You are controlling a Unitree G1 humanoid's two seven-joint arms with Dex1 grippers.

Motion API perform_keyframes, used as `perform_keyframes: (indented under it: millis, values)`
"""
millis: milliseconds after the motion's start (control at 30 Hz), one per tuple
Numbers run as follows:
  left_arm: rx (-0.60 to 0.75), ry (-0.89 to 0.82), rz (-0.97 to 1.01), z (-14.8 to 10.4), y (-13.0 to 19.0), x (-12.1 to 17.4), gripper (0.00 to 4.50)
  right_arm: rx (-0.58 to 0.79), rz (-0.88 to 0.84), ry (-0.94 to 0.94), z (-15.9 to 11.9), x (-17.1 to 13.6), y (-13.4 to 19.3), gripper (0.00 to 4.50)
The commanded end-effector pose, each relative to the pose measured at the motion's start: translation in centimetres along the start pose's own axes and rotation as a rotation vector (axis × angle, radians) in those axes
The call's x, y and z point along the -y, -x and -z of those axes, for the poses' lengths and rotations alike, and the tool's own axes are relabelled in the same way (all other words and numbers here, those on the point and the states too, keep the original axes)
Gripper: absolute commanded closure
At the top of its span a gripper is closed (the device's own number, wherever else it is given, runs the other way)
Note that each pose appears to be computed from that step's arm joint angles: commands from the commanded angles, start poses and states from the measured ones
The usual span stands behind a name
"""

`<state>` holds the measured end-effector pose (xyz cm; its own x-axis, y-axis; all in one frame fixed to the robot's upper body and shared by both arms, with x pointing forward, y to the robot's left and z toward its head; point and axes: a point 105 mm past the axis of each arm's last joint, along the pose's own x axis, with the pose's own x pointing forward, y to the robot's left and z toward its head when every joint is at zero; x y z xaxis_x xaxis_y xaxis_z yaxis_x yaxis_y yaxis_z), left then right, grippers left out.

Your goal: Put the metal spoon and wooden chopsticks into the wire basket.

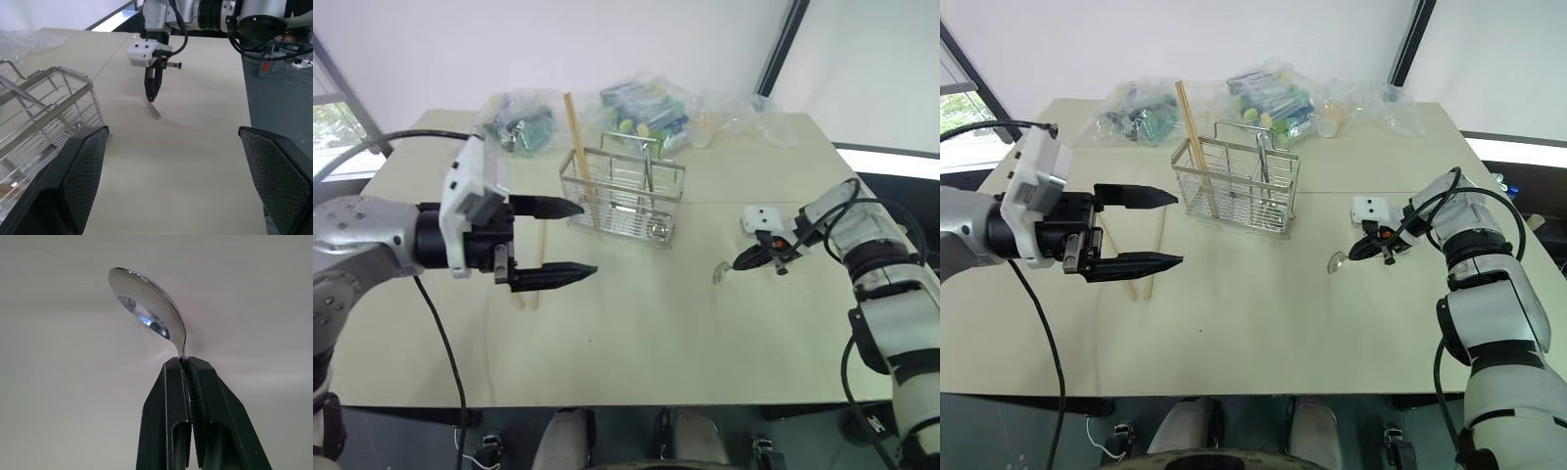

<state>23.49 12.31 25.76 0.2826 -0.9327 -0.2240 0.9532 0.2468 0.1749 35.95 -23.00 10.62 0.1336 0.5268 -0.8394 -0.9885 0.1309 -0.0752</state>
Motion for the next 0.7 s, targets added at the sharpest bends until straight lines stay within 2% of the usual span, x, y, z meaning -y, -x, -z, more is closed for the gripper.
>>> perform_keyframes:
  millis: [33, 167, 467, 567, 700]
  values:
    - [0.014, -0.033, -0.016, -0.6, 0.2, -0.5, 0.00, 0.041, 0.045, 0.036, -0.7, 0.4, 0.8, 4.49]
    - [0.023, -0.039, -0.029, -0.8, 0.3, -1.1, 0.00, 0.074, 0.051, 0.036, -1.3, 0.3, 1.0, 4.49]
    - [0.041, -0.062, -0.025, -1.1, -0.1, -1.8, 0.00, 0.058, 0.148, 0.036, -0.7, 1.1, 0.4, 4.49]
    - [0.046, -0.068, -0.027, -1.2, -0.2, -2.0, 0.00, 0.054, 0.156, 0.026, -0.2, 1.1, 0.3, 3.51]
    - [0.052, -0.075, -0.029, -1.4, -0.2, -2.0, 0.00, 0.010, 0.210, 0.060, 0.5, 1.5, 0.0, 1.51]
